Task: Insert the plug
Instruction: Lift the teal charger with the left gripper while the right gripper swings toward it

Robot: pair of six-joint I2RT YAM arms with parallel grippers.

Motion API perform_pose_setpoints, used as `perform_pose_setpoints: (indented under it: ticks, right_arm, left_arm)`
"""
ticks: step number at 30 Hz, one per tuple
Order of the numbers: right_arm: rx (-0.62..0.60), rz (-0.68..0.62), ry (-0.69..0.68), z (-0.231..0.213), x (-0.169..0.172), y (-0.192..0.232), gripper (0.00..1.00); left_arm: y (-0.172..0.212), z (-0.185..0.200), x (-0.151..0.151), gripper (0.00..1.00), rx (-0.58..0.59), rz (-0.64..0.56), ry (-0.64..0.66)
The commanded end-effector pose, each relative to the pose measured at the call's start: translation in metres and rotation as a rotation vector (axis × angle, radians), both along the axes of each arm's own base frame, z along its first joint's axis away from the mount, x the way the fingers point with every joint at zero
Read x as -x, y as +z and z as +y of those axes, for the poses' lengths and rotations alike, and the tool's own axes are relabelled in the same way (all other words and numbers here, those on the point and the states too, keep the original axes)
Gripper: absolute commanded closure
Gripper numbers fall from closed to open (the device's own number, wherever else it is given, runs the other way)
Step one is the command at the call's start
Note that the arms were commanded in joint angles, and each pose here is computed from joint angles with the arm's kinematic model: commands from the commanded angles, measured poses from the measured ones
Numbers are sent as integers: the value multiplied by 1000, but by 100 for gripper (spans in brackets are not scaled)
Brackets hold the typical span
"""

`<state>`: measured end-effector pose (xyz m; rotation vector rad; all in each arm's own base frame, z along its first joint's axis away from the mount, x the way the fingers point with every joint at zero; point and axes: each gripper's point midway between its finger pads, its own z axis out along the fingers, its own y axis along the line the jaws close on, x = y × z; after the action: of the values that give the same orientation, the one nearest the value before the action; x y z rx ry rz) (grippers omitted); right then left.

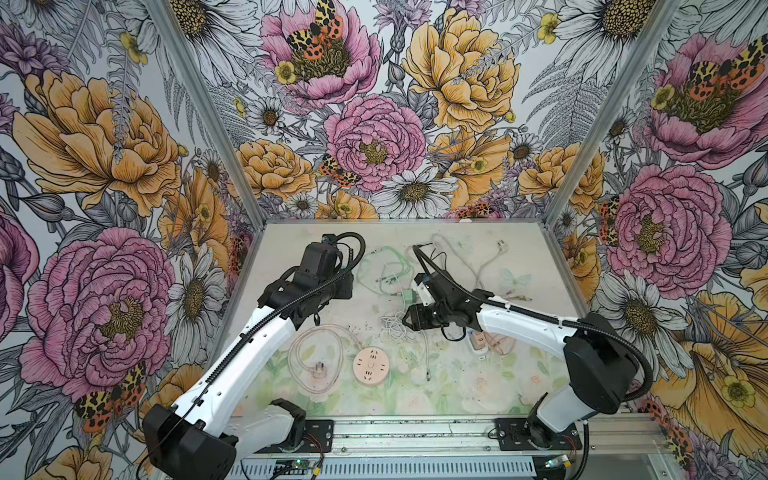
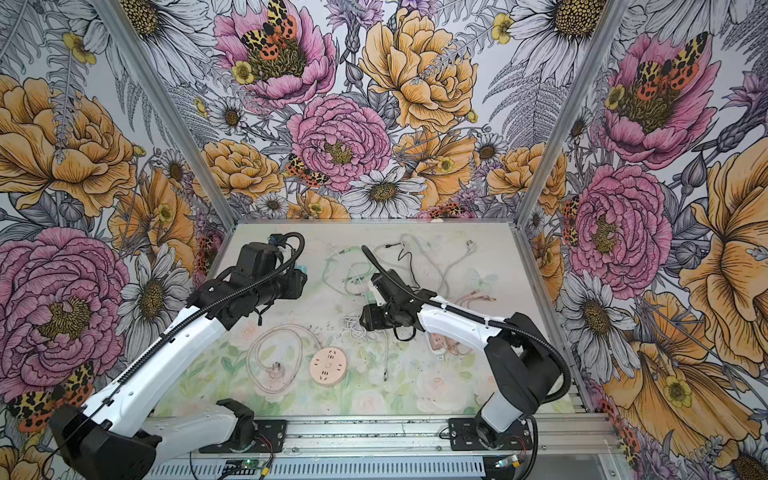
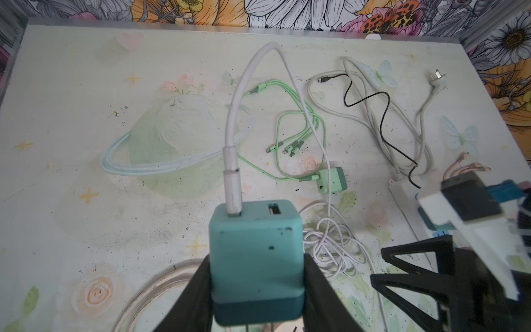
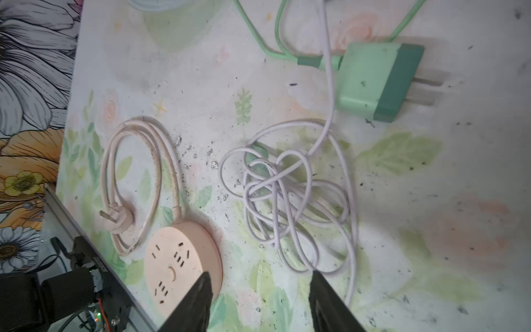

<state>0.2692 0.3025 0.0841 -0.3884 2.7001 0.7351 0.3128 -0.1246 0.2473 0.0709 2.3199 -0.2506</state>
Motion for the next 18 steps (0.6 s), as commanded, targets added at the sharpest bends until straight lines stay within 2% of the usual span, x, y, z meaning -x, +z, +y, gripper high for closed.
perform_pose_setpoints:
  ticks: [1,7,9,10,14,18]
  right_arm:
    - [78,-73,-46,1,-22,-10,45]
    - [153,-38,-3,15,-23,-47,45]
    - [161,-26,43,30,-12,-56,48]
    - [165,-29,49,33,-12,-57,52]
    - [153,-45,56,47,-13,-51,85]
    - [88,-95,41,67,-27,-20,100]
  left_arm:
    - [9,0,8,65,58,-20,1]
    - [10,5,18,65,77,-34,6]
    - [10,6,22,65,82,-38,9]
    - [9,7,23,65,83,-39,13]
    - [11,12,28,65,90,-53,25]
    - [19,17,30,65,101,-80,47]
